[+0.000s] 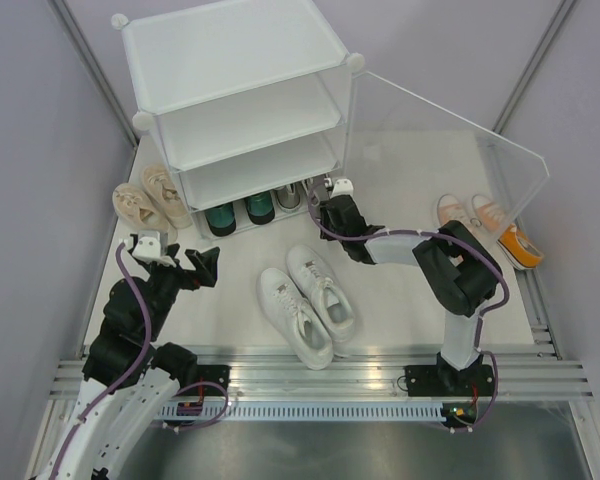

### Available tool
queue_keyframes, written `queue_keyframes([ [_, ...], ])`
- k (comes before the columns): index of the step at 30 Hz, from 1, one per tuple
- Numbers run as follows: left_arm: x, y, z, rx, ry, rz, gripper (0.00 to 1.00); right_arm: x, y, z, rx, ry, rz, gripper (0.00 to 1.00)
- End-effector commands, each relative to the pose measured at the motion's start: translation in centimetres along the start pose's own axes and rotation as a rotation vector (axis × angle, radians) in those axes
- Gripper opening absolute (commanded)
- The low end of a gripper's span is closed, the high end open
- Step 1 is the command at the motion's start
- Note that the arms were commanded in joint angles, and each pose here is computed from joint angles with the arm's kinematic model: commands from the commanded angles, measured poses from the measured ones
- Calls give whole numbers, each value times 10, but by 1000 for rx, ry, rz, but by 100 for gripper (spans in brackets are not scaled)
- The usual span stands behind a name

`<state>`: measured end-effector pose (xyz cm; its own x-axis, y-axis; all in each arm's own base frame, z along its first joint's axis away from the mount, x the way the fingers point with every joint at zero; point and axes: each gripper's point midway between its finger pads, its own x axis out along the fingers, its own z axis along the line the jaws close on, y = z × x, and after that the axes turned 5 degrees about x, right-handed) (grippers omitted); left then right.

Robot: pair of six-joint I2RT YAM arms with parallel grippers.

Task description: Place and organize the shoes in the shoe cabinet

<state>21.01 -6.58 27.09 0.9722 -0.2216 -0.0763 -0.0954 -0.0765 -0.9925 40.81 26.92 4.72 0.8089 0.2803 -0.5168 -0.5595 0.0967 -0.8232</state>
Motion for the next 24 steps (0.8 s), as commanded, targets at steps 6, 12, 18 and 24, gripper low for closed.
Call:
queue_keyframes([
  [6, 3, -6, -1, 33, 9, -25, 100, 38, -71, 2, 11, 7, -115, 34],
  [12, 3, -7, -1, 33, 9, -25, 100, 49, -82, -1, 28, -2, -123, 33],
  [18, 4, -6, -1, 34, 7, -20, 100, 54, -93, 4, 27, -10, -139, 33],
  [24, 4, -5, -1, 36, 7, -16, 100, 60, -101, 7, 16, -15, -140, 33],
])
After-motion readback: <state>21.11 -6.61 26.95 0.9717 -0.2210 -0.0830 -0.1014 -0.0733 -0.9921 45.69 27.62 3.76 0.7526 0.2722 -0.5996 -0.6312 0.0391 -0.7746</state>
